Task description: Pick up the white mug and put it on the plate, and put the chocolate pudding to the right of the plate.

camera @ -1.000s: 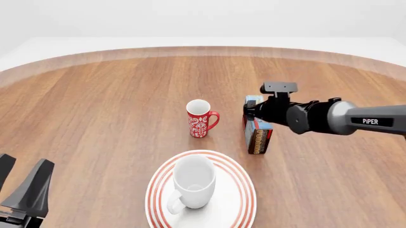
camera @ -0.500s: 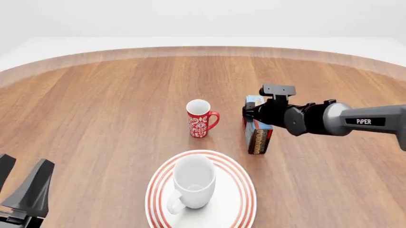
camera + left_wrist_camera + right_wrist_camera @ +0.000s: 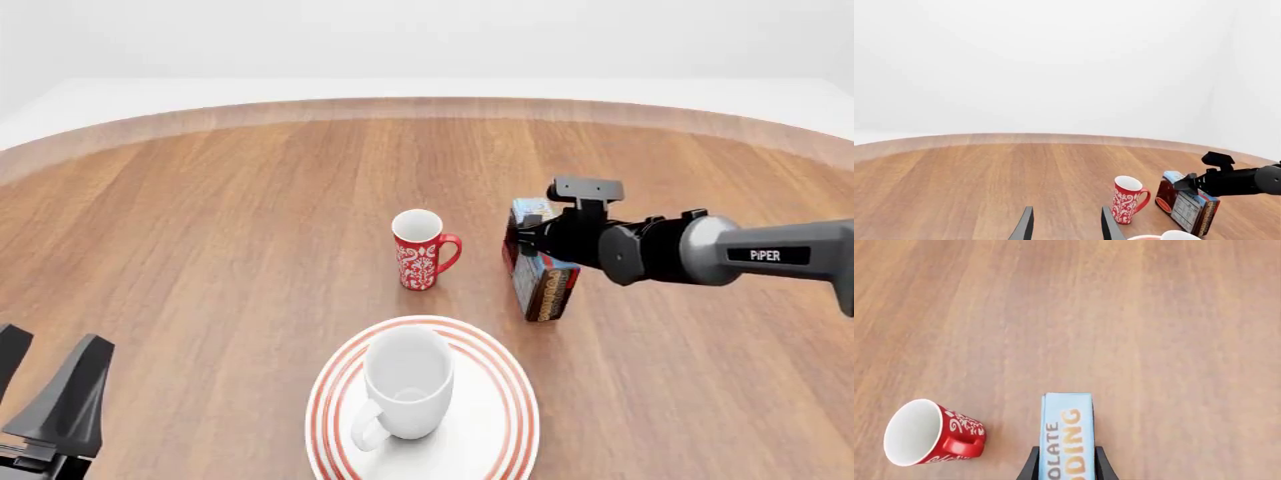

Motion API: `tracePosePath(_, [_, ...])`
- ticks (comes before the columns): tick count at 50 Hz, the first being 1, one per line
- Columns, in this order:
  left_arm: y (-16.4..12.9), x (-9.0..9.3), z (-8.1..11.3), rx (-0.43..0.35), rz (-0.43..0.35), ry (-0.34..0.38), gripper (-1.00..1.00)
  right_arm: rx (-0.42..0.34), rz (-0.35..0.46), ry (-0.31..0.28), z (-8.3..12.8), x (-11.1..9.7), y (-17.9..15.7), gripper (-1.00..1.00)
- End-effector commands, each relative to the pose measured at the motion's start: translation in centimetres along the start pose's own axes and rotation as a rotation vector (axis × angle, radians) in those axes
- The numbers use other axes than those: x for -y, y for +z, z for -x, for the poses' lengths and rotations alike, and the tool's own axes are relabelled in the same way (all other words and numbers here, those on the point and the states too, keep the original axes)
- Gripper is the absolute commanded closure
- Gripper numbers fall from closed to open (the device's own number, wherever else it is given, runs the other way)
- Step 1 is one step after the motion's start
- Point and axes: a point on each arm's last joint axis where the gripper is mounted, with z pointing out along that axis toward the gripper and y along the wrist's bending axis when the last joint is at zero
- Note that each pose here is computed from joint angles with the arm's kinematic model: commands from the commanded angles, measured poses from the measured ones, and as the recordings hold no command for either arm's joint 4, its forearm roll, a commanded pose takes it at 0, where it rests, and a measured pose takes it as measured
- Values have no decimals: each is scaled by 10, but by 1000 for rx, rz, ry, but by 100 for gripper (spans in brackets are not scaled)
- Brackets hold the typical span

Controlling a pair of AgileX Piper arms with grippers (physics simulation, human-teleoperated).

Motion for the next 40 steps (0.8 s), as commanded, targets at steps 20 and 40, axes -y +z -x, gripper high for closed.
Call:
tracePosePath(20, [0, 0, 0, 1, 1, -3, -100, 28, 7, -46, 11, -1, -20, 100])
tracePosePath(40, [0, 0, 1, 0, -1, -10, -100, 74, 6, -55, 26, -1, -47, 100])
